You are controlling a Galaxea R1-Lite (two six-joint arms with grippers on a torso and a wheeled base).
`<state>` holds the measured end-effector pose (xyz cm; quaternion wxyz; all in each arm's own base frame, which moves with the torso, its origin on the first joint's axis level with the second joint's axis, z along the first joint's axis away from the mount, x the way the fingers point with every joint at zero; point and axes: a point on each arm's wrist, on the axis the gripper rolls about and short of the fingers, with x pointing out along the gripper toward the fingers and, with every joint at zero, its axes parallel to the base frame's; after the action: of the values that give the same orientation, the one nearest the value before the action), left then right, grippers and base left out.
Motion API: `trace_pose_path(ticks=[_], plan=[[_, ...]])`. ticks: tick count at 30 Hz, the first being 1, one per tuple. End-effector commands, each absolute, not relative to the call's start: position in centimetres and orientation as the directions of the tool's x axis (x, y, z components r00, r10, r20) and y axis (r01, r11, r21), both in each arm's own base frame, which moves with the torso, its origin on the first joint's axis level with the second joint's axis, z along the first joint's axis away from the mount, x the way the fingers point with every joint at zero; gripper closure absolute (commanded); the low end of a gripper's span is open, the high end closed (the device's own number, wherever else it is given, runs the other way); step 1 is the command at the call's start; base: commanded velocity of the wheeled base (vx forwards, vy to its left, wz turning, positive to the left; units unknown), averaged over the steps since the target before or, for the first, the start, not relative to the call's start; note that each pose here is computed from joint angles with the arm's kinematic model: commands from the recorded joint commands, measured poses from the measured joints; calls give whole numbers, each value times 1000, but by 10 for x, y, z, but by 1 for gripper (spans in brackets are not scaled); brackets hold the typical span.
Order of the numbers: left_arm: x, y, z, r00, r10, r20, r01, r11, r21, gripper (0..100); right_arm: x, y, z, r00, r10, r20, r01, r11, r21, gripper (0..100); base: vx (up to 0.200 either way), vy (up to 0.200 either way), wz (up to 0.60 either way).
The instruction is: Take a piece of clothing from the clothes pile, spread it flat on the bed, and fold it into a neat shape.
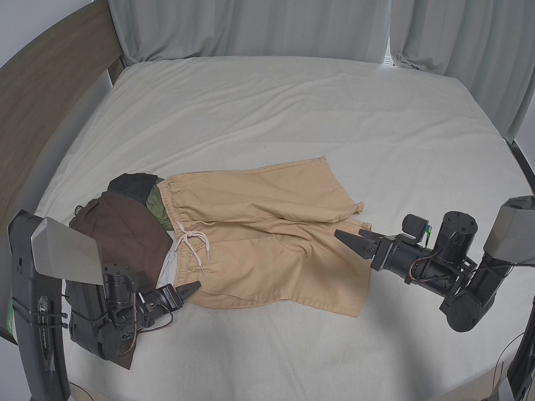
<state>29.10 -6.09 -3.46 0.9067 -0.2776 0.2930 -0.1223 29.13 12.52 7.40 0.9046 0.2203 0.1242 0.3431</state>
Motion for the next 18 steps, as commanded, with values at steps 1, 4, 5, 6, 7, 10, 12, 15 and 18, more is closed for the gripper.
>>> trace_pose_path(ticks=[1,4,5,6,7,10,12,15,18], plan=[[294,-63,-38,798,-384,-465,59,817,-574,0,291,126,74,733,676,-75,-566,667,484,0,0,0,0],[295,-63,-40,797,-384,-466,58,817,-574,0,291,125,73,733,676,-76,-565,667,486,0,0,0,0],[295,-63,-40,798,-384,-465,59,817,-574,0,291,125,73,733,676,-76,-565,667,485,0,0,0,0],[296,-63,-41,799,-383,-464,59,817,-573,0,291,125,73,733,676,-76,-565,667,485,0,0,0,0],[297,-63,-40,802,-383,-458,62,816,-574,0,291,125,73,733,676,-76,-565,667,485,0,0,0,0],[300,-63,-40,808,-380,-451,64,816,-574,0,291,125,74,733,676,-76,-565,667,485,0,0,0,0],[299,-63,-40,809,-376,-452,58,816,-575,0,289,125,73,732,676,-82,-563,669,486,0,0,0,0],[300,-62,-40,812,-372,-450,54,815,-577,100,287,124,71,732,676,-92,-558,671,488,0,0,0,0],[299,-62,-40,809,-372,-455,51,816,-576,100,286,123,69,732,674,-102,-554,675,488,0,0,0,0]])
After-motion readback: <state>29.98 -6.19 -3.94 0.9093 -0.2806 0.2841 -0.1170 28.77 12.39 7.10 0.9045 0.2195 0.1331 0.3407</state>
